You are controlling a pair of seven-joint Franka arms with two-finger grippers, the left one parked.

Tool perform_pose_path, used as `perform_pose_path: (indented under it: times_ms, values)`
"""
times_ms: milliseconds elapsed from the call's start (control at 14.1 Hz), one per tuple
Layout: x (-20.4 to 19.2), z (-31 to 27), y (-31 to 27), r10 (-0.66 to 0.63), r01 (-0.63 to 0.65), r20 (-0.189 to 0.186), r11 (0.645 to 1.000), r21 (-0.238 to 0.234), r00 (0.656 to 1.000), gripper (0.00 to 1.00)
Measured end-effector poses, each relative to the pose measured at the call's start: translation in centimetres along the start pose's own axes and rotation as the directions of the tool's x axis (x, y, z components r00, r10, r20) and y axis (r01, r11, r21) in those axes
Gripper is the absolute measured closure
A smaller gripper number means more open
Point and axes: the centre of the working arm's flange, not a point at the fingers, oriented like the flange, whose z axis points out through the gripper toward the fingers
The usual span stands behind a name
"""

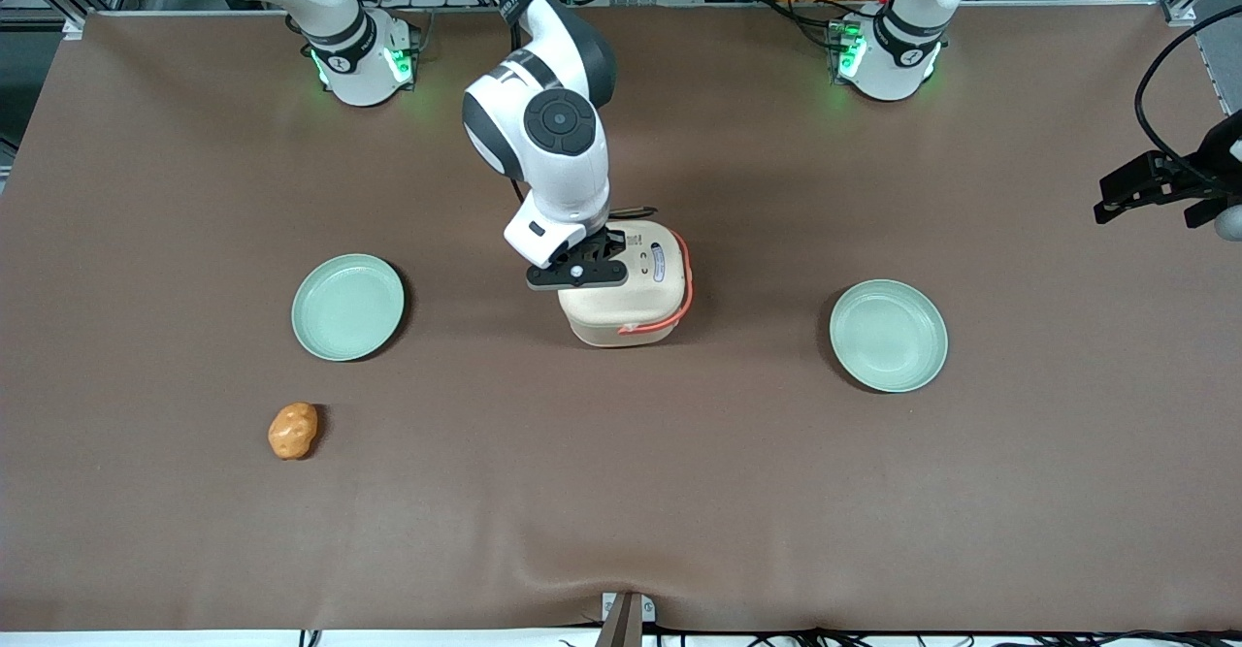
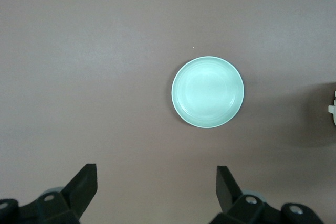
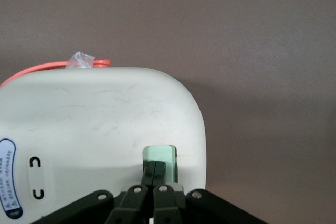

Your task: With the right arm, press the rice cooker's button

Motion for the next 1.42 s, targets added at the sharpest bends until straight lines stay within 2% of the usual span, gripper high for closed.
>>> perform_pose_path:
  times_ms: [496, 922, 1418]
  values:
    - [0.3, -0.7, 0.1, 0.005, -0.005, 0.0, 1.0, 0.001, 1.0, 0.99]
    - [0.8, -7.1, 1.4, 0.025, -0.025, 0.021, 1.0, -0.019, 0.999, 0.99]
    - [2.4, -14.3, 8.1, 0.109, -0.108, 0.043, 0.994, -0.029, 0.993, 0.99]
